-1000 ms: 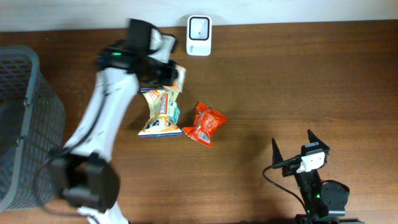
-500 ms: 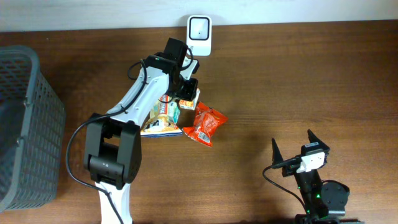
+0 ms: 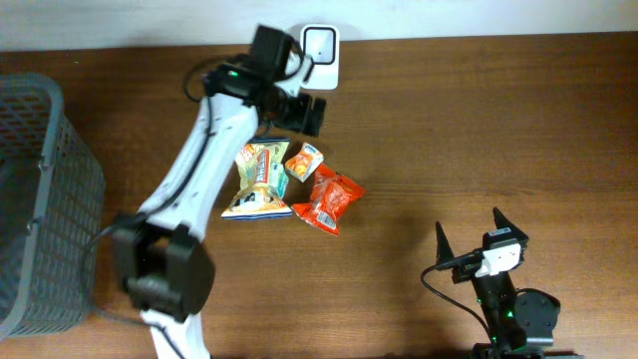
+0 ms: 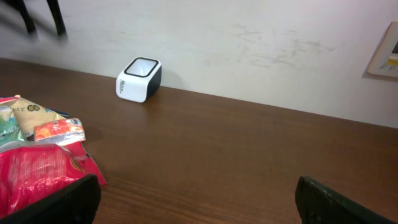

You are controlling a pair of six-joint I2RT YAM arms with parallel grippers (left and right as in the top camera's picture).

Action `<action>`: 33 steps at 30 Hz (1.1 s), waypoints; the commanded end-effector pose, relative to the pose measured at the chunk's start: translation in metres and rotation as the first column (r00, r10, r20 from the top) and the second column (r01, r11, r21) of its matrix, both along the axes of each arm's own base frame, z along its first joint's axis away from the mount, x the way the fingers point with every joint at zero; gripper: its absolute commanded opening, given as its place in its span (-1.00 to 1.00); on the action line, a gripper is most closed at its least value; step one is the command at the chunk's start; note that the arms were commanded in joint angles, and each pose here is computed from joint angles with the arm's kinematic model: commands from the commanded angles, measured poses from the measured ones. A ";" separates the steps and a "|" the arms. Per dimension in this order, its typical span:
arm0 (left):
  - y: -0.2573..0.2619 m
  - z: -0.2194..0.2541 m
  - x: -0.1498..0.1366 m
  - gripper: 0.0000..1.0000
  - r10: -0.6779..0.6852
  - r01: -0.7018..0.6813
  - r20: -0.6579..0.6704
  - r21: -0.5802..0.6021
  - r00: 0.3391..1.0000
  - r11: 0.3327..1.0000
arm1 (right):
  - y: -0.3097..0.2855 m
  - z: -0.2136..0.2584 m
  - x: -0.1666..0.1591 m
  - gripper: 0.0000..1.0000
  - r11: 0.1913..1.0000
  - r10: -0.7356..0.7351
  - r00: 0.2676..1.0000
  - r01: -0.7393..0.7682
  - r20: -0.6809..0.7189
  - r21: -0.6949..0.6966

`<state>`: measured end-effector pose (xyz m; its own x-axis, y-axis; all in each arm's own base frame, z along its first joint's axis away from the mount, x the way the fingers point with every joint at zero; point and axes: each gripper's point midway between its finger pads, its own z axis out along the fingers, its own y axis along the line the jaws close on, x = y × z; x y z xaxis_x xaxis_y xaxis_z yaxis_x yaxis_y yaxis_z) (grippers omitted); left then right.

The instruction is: Scan the item barcode

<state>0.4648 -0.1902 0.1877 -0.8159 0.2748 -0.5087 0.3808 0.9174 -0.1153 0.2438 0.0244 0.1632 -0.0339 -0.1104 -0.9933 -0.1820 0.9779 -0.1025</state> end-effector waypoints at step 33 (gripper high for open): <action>0.399 0.137 -0.098 0.98 0.754 -0.791 0.246 0.117 0.609 0.600 | 0.000 -0.002 0.000 0.97 1.000 -0.003 1.000 0.003 -0.002 -0.006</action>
<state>0.3723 0.2003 0.3232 -0.6857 -0.3159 -0.6558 -0.4743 0.8773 0.0733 0.2438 0.0244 0.1632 -0.0338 -0.1108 -0.9933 -0.1820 0.9779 -0.1029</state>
